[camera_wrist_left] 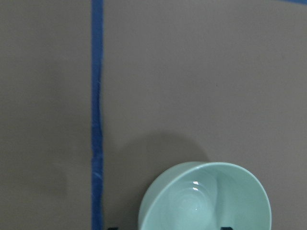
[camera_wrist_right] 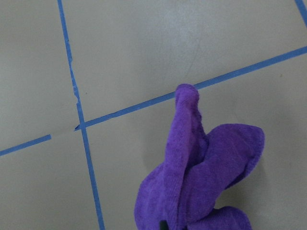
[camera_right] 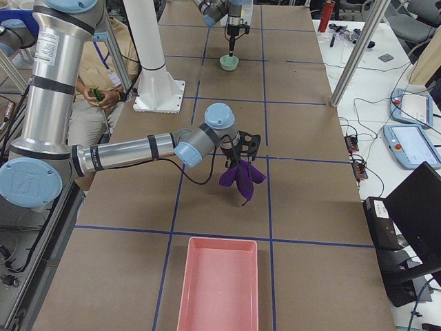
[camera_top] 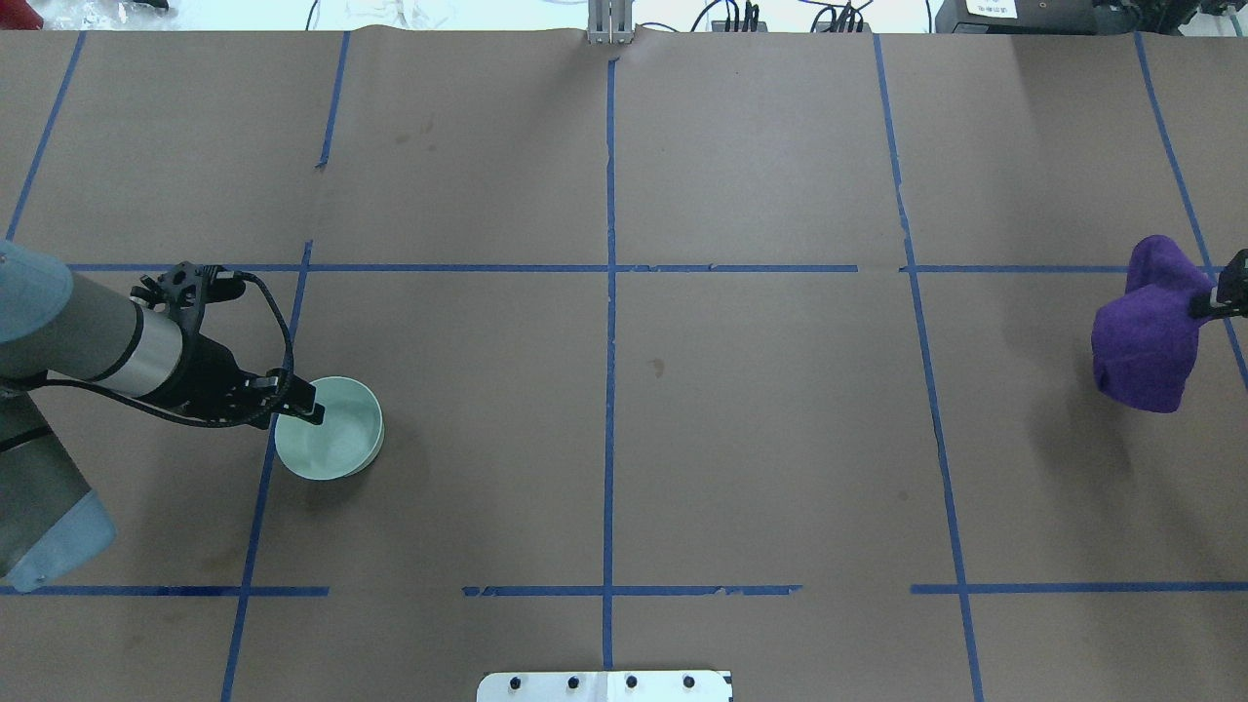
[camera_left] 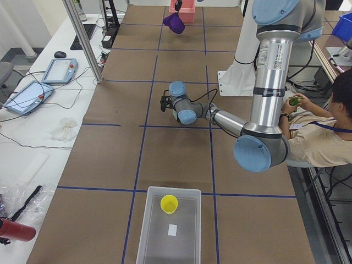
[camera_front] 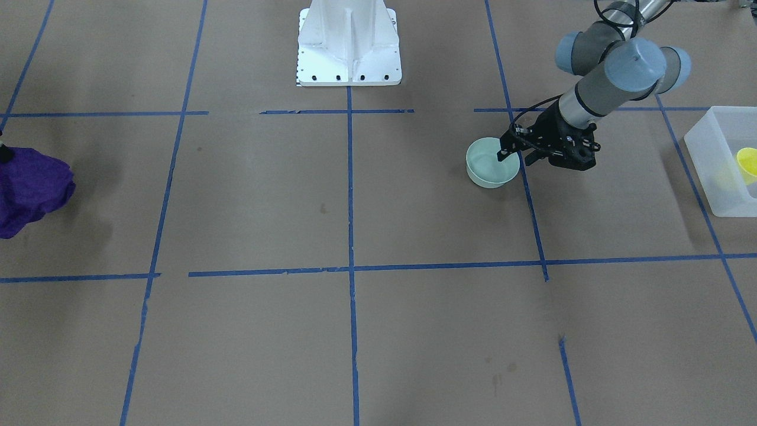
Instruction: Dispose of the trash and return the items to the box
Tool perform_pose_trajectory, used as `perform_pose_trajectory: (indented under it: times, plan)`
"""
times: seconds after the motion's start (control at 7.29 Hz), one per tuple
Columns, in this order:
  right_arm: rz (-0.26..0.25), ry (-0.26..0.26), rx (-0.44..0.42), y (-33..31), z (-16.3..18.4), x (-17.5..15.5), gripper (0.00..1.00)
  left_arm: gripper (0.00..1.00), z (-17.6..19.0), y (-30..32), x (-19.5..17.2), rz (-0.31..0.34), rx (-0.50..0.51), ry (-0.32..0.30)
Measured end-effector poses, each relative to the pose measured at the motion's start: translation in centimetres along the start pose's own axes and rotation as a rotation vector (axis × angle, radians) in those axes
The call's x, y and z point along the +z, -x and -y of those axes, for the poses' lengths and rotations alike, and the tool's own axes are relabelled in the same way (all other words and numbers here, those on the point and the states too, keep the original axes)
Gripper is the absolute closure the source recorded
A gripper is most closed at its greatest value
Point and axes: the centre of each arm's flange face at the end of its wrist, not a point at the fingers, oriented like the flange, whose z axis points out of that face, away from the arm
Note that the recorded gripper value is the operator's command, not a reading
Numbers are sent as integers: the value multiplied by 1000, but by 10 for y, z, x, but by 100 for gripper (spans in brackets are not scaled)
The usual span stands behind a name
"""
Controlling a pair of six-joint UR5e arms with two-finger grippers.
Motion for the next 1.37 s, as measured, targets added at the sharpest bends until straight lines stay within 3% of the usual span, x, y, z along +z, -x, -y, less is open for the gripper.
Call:
perform_pose_trajectory:
  times: [0.14, 0.27, 0.41, 0.69, 0.96, 1.23, 1.37]
  plan:
    - [-1, -27, 11, -10, 8, -10, 100, 30, -10, 4, 11, 26, -4, -2]
    - [1, -53, 23, -17, 14, -20, 100, 81, -15, 8, 18, 46, -7, -4]
    - [2, -78, 30, -24, 20, -30, 100, 100, -17, 8, 22, 57, -9, -2]
    - [-6, -133, 13, -53, 37, -62, 100, 100, -17, 11, 25, 68, -14, -3]
    - [-53, -159, -41, -106, 52, -108, 100, 100, -16, 7, 22, 62, -11, -8]
    - [-139, -147, -111, -176, 57, -143, 100, 100, -11, 2, 10, 43, -3, -24]
    - [-191, -114, -171, -219, 59, -143, 100, 100, -1, 4, -5, 33, -7, -52]
